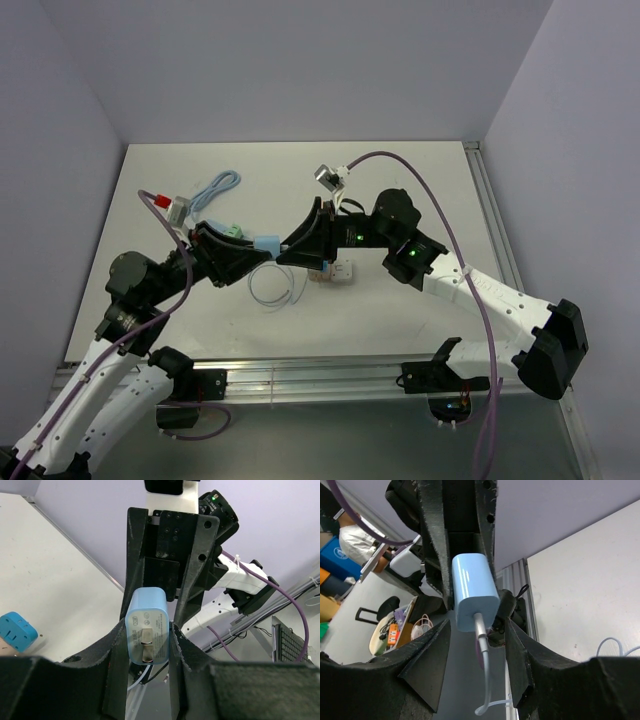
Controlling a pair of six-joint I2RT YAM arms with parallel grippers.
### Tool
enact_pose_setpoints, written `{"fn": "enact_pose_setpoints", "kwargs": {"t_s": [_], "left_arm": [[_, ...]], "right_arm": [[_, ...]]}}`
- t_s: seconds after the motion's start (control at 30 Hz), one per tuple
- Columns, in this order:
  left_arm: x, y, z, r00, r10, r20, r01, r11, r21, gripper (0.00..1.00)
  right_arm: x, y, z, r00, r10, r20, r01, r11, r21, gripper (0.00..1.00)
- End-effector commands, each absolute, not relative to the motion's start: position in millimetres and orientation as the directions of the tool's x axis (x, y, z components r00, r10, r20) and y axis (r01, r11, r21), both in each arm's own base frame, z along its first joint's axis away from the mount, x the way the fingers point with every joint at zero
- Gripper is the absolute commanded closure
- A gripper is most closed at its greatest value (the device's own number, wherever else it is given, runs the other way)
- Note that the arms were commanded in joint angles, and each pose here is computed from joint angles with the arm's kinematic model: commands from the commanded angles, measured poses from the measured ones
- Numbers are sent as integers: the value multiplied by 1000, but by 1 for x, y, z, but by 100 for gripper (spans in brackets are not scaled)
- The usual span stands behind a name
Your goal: Insert the plug
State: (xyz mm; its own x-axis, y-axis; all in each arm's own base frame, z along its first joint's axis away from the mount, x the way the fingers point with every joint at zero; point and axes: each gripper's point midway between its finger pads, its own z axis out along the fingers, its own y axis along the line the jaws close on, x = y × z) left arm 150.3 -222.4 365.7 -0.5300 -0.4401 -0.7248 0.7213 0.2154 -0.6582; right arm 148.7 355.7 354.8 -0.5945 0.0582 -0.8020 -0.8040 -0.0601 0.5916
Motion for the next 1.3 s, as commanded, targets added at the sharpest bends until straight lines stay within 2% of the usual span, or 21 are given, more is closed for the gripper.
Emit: {"fn": "enact_pose_setpoints", "kwargs": {"t_s": [0.0,0.13,0.27,0.47,0.6,0.7,0.73,0.8,0.83,0.87,0.9,0.97,1.0,1.1,1.27], "left_arm": [[143,-222,380,-504,-448,-738,759,179,-626,100],[142,-222,379,-509,-454,-731,755,174,-633,100],[141,-222,380,-513,-453,-730,755,166,-634,100],[141,-223,379,-519,-459,-721,753,152,-640,100],[142,-223,381,-515,-465,-720,757,147,-637,100],[141,-223,381,-515,-465,-720,758,145,-636,100],[142,-223,381,-515,-466,-720,757,147,-636,100],[143,-222,381,-507,-469,-723,757,159,-634,99],[144,-221,379,-510,-467,-723,750,170,-639,94],[145,-220,377,-501,-470,-727,749,186,-636,76],[146,-219,377,-502,-470,-726,744,194,-640,65],[146,-217,372,-494,-463,-736,740,222,-636,50],[147,-215,372,-483,-470,-739,737,237,-633,35],[145,-210,370,-470,-469,-748,734,263,-626,22],[141,-205,367,-455,-437,-776,733,311,-605,11]], "right_arm": [[152,357,386,-534,136,-834,-845,-80,528,45],[157,359,387,-543,143,-828,-839,-61,540,45],[153,359,397,-542,163,-824,-840,-103,532,46],[152,363,401,-560,158,-813,-828,-147,542,56],[146,366,400,-570,134,-810,-818,-187,544,57],[143,368,397,-571,115,-813,-815,-202,544,85],[141,368,396,-570,104,-815,-814,-211,541,100],[138,369,394,-566,87,-820,-814,-219,539,100],[139,369,392,-563,84,-822,-816,-215,536,100],[139,369,391,-555,82,-828,-822,-204,531,100],[140,368,390,-551,80,-831,-826,-194,529,100],[141,367,385,-535,66,-842,-838,-165,520,100],[140,365,388,-526,68,-848,-845,-162,511,100],[140,362,382,-510,39,-860,-855,-136,501,100],[138,357,375,-505,-11,-863,-856,-127,502,100]]}}
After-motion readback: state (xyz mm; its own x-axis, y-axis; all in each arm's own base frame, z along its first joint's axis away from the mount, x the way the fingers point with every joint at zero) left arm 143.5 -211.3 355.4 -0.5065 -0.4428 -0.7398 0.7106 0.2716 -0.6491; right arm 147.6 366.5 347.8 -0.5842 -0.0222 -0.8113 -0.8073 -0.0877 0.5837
